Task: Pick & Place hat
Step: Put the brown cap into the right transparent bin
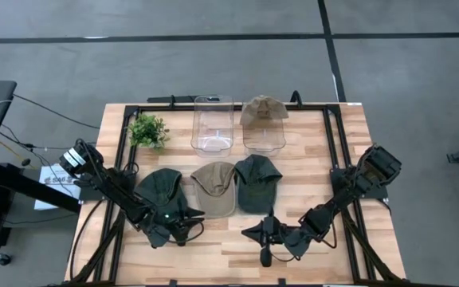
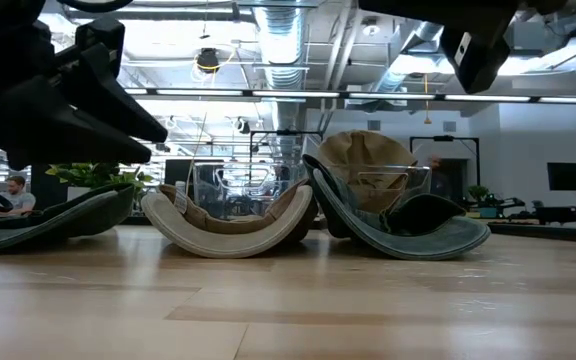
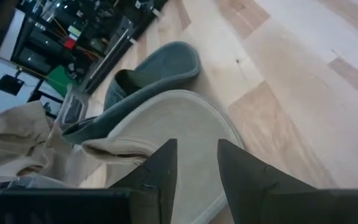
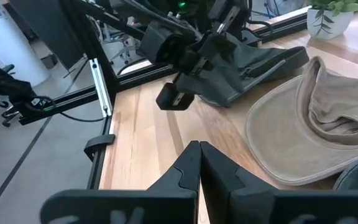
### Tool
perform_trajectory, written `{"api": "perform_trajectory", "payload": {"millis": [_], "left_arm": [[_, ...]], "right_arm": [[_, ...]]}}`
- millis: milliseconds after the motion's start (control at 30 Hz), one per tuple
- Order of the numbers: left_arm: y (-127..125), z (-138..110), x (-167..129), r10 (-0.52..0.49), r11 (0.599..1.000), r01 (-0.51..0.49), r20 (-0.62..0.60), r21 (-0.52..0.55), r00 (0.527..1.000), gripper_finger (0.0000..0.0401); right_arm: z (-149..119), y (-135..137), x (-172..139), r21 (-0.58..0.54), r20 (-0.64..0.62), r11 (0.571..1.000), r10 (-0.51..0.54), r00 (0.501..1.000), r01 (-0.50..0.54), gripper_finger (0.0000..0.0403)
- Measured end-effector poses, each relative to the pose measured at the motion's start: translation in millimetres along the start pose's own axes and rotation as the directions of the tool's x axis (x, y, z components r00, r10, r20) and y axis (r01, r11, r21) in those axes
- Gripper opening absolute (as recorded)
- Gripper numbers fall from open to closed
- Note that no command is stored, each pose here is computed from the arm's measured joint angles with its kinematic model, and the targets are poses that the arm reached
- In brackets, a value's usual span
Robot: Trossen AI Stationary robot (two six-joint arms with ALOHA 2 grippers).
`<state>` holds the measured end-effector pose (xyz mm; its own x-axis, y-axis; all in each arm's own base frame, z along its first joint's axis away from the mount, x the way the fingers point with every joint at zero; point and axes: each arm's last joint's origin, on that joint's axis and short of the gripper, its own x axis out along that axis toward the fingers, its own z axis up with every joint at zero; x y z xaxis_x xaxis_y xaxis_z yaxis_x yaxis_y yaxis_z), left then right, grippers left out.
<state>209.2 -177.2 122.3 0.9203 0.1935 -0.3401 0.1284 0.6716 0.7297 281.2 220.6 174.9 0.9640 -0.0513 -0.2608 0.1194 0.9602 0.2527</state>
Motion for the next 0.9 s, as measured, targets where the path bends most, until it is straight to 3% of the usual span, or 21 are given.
{"api": "perform_trajectory", "payload": {"millis": [200, 400, 567, 733, 900], "left_arm": [[-3, -1, 0, -0.056, 0.992, 0.053, -0.025, -0.119, 0.998, 0.0113], [-3, 7, 3, -0.149, 0.984, 0.13, -0.161, -0.122, 0.976, 0.0113], [2, 17, 3, -0.164, 0.986, 0.158, -0.225, -0.048, 0.96, 0.0113], [4, 13, 4, -0.162, 0.971, 0.203, -0.279, 0.123, 0.946, 0.0113], [10, 8, 11, -0.146, 0.968, 0.2, -0.312, 0.149, 0.939, 0.0113]], "right_arm": [[-2, 1, -2, -0.009, -0.012, 1.0, 0.006, 1.0, -0.006, 0.0001], [-2, 1, -2, -0.01, -0.013, 1.0, 0.007, 1.0, -0.007, 0.0001], [-2, 1, -2, -0.01, -0.013, 1.0, 0.007, 1.0, -0.008, 0.0001], [-2, 1, -2, -0.01, -0.013, 1.0, 0.007, 1.0, -0.007, 0.0], [-2, 1, -2, -0.009, -0.013, 1.0, 0.008, 1.0, -0.008, 0.0001]]}}
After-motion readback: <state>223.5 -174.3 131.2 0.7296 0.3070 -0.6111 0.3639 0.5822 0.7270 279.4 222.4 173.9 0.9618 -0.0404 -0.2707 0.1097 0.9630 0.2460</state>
